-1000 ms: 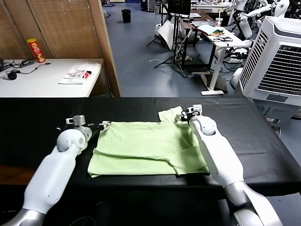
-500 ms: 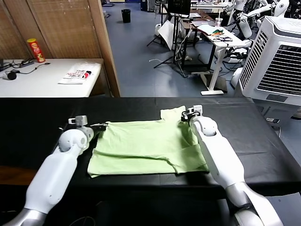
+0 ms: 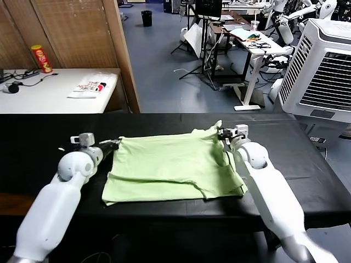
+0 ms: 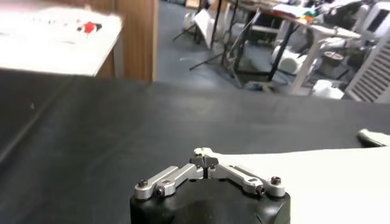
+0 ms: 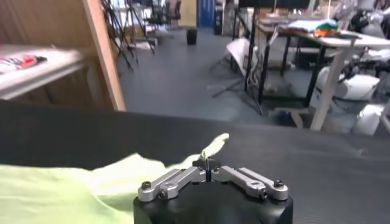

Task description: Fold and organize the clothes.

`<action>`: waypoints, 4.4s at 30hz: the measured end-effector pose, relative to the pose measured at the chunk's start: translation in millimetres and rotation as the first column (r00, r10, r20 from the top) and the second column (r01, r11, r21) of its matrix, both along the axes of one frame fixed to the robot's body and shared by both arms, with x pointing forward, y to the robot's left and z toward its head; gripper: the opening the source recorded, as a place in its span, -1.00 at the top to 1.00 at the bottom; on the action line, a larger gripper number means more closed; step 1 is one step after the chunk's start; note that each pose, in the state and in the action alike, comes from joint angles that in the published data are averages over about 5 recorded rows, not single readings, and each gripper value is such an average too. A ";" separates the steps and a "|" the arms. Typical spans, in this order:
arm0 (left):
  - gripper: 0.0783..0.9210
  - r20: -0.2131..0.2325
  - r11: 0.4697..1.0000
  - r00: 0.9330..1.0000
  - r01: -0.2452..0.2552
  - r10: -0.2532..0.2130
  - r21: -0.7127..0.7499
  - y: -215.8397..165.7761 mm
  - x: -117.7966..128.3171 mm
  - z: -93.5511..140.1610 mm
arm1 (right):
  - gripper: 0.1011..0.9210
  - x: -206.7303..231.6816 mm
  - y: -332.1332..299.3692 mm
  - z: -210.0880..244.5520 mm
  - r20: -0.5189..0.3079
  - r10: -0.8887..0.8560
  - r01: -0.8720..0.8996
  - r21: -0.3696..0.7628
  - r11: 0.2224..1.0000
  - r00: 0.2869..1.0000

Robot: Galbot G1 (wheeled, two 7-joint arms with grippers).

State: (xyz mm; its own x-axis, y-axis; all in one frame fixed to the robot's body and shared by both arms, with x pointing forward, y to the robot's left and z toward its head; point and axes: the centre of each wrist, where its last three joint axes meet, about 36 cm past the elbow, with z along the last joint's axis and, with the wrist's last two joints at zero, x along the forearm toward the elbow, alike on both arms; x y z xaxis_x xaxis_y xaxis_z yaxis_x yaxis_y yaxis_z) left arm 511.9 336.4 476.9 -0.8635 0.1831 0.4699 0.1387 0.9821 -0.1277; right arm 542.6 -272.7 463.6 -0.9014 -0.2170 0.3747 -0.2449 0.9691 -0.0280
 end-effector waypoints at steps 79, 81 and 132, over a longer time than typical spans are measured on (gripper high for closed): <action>-0.71 -0.103 0.996 0.992 -0.075 0.071 -0.042 -5.2 -94.8 -33.4 | -0.41 -37.4 24.6 -30.9 -0.138 -0.034 0.030 -0.027 0.999 0.990; -0.71 -0.112 0.996 0.991 -0.081 0.076 -0.047 -4.4 -93.5 -37.0 | -0.35 -35.9 26.4 -34.7 -0.146 -0.033 0.029 -0.028 0.999 0.989; -0.71 0.041 0.992 0.992 -0.116 0.118 -0.048 -8.8 -132.8 -57.8 | -0.70 -120.0 -2.3 -2.9 0.031 -0.057 0.056 0.035 0.998 0.998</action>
